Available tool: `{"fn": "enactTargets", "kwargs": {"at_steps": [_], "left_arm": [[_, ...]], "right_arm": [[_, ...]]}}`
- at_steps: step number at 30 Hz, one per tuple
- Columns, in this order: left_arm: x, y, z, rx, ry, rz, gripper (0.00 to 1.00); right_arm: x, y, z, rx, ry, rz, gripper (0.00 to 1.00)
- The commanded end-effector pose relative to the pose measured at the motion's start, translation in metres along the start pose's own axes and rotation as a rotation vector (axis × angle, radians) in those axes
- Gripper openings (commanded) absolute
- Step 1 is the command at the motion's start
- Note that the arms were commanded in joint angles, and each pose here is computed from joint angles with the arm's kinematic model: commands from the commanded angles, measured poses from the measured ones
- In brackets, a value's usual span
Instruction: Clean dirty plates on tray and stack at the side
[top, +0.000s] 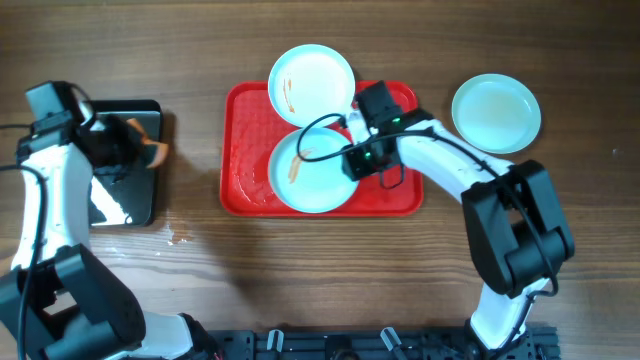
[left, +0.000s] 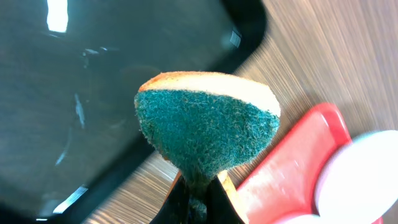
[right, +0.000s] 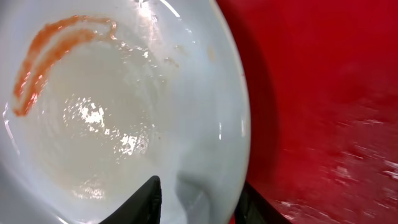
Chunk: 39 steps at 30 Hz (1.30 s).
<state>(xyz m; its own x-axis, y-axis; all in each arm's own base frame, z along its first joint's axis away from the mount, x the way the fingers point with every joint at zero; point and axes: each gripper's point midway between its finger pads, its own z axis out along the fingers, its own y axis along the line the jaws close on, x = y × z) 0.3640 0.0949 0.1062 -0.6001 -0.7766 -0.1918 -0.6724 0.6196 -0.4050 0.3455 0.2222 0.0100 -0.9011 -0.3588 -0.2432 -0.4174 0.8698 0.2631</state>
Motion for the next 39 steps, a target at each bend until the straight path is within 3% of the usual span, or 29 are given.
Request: {"fn": "enactTargets", "kwargs": {"at_steps": [1, 7, 14, 21, 28, 30, 34, 37, 39], "left_arm": [[0.025, -0.037, 0.006, 0.076, 0.065, 0.117, 0.04], [0.065, -0.072, 0.014, 0.102, 0.126, 0.267, 0.04], [0.108, -0.100, 0.019, 0.115, 0.175, 0.434, 0.04], [0.111, -0.100, 0.022, 0.065, 0.146, 0.472, 0.04], [0.110, -0.099, 0.022, 0.062, 0.142, 0.473, 0.04], [0.110, -0.100, 0.022, 0.062, 0.142, 0.473, 0.04], [0.110, -0.099, 0.022, 0.062, 0.142, 0.473, 0.04], [0.110, -0.099, 0.022, 0.062, 0.143, 0.473, 0.04], [0.111, -0.099, 0.022, 0.061, 0.143, 0.473, 0.04]], "right_arm": [[0.002, 0.022, 0.008, -0.049, 0.004, 0.034, 0.39], [-0.008, 0.029, 0.009, -0.060, -0.037, 0.064, 0.39], [-0.017, 0.015, 0.009, 0.024, -0.082, 0.097, 0.56], [-0.030, 0.032, -0.010, -0.062, -0.112, 0.132, 0.57], [-0.087, 0.019, -0.061, 0.046, -0.354, 0.145, 0.60], [-0.107, 0.013, -0.070, 0.060, -0.441, 0.149, 0.55], [-0.137, 0.002, -0.079, 0.060, -0.571, 0.164, 0.28], [-0.147, -0.020, -0.075, 0.116, -0.630, 0.271, 0.09], [-0.150, -0.028, -0.067, 0.129, -0.641, 0.304, 0.04]]}}
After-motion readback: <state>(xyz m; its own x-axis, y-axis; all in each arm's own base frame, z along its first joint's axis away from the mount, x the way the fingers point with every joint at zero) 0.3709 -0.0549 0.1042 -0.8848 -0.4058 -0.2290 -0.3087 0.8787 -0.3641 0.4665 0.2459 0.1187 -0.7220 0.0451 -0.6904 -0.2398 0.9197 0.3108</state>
